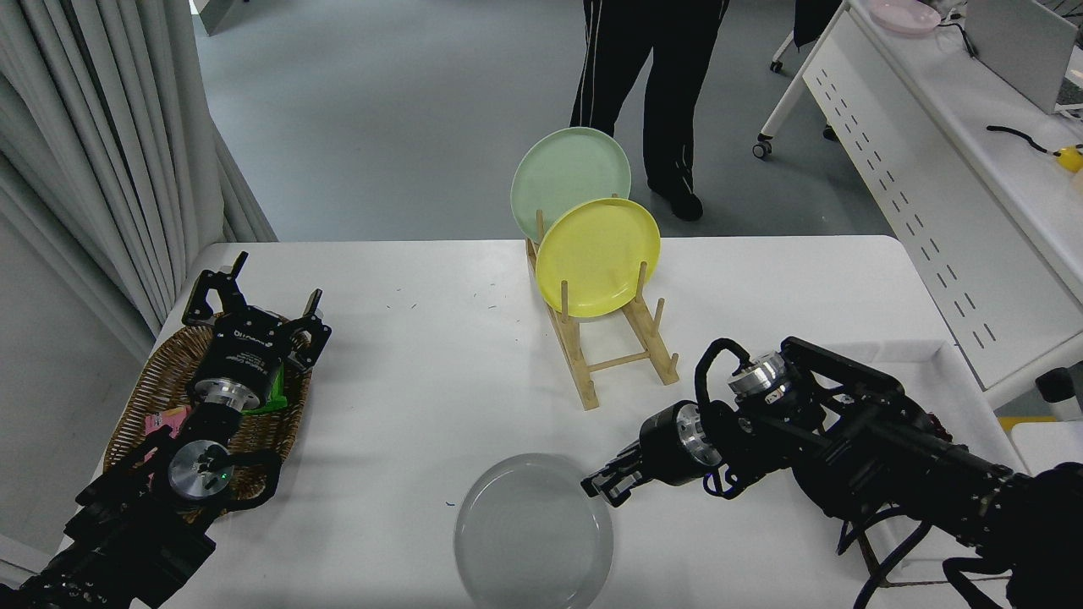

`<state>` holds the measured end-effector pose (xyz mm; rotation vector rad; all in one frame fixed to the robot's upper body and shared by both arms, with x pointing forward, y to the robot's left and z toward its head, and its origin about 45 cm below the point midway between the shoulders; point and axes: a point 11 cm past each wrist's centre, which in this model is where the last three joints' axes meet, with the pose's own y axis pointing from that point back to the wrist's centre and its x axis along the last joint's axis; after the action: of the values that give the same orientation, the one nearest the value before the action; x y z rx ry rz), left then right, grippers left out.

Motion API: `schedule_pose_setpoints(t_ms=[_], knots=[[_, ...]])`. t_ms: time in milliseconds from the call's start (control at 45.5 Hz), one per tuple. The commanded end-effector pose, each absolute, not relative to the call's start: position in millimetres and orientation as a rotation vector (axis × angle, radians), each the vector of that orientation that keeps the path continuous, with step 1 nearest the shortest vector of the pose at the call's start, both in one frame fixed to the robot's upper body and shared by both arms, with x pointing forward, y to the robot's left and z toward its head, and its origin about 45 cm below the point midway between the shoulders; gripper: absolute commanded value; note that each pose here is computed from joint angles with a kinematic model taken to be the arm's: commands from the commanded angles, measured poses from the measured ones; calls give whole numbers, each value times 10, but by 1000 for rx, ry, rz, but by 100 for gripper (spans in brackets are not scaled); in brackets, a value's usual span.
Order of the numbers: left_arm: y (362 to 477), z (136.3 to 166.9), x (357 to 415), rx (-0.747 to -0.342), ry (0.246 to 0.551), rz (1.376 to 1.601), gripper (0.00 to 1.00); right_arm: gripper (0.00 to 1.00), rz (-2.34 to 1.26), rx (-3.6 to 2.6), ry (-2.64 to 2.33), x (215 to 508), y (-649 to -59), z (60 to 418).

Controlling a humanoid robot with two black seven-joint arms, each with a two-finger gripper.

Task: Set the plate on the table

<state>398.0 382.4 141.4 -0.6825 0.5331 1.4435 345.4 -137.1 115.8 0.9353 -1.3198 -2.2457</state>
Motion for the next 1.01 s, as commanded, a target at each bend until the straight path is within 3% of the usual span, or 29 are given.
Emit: schedule_pose_setpoints(t_ms=[0, 989], knots=[[3823, 1415, 3980, -683, 533, 1442, 100, 0, -2258, 948, -1333, 3539, -1406, 1229], [3825, 1414, 3980, -683, 533, 1444, 100, 0, -2234, 901, -1385, 3516, -1481, 1064]])
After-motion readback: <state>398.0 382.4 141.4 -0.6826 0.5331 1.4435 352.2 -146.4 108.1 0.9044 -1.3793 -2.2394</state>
